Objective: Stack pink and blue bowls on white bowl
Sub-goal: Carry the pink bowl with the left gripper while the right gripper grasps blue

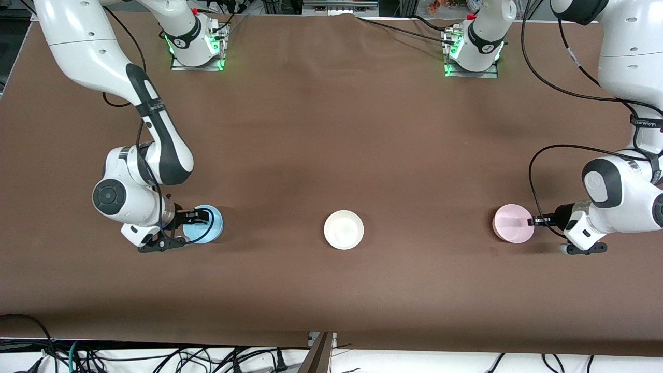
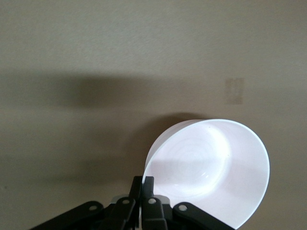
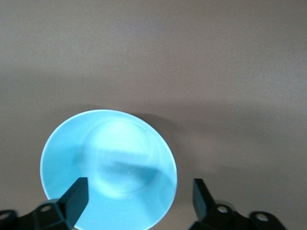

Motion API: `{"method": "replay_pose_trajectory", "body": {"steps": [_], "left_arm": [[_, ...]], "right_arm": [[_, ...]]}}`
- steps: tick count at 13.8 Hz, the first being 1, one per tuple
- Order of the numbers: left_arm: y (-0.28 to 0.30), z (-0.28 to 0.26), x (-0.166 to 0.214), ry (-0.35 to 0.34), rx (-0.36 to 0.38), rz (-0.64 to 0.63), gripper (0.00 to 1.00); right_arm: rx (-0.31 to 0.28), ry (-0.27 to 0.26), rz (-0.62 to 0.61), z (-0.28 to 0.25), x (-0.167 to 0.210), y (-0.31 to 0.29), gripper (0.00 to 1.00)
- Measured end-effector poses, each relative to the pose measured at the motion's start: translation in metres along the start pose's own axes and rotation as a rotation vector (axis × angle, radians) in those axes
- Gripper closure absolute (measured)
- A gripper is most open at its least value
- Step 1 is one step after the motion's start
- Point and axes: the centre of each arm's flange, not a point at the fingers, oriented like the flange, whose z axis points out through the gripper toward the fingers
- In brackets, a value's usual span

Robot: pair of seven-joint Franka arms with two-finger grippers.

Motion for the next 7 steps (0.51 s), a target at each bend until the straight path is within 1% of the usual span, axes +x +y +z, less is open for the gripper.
{"method": "replay_pose_trajectory", "body": {"steps": [1, 4, 5, 6, 7], "left_arm": [[0.012, -0.008, 0.002, -0.003, -0.014, 0.014, 0.97], [0.072, -0.031, 0.009, -0.005, -0.067, 0.039, 0.97], [0.102, -0.036, 0.011, -0.001, -0.078, 0.041, 0.97], [0.138, -0.038, 0.011, -0.002, -0.092, 0.043, 0.97], [0.173, -0.036, 0.009, -0.009, -0.106, 0.044, 0.97]], "right_arm": [[0.0, -0.002, -0.001, 0.002, 0.0, 0.003, 0.16], [0.003, -0.022, 0.002, 0.016, -0.002, 0.009, 0.19], [0.003, -0.026, 0.003, 0.019, -0.003, 0.01, 0.24], [0.004, -0.029, 0.004, 0.022, -0.003, 0.01, 0.24], [0.004, -0.03, 0.004, 0.022, -0.003, 0.011, 0.35]]}}
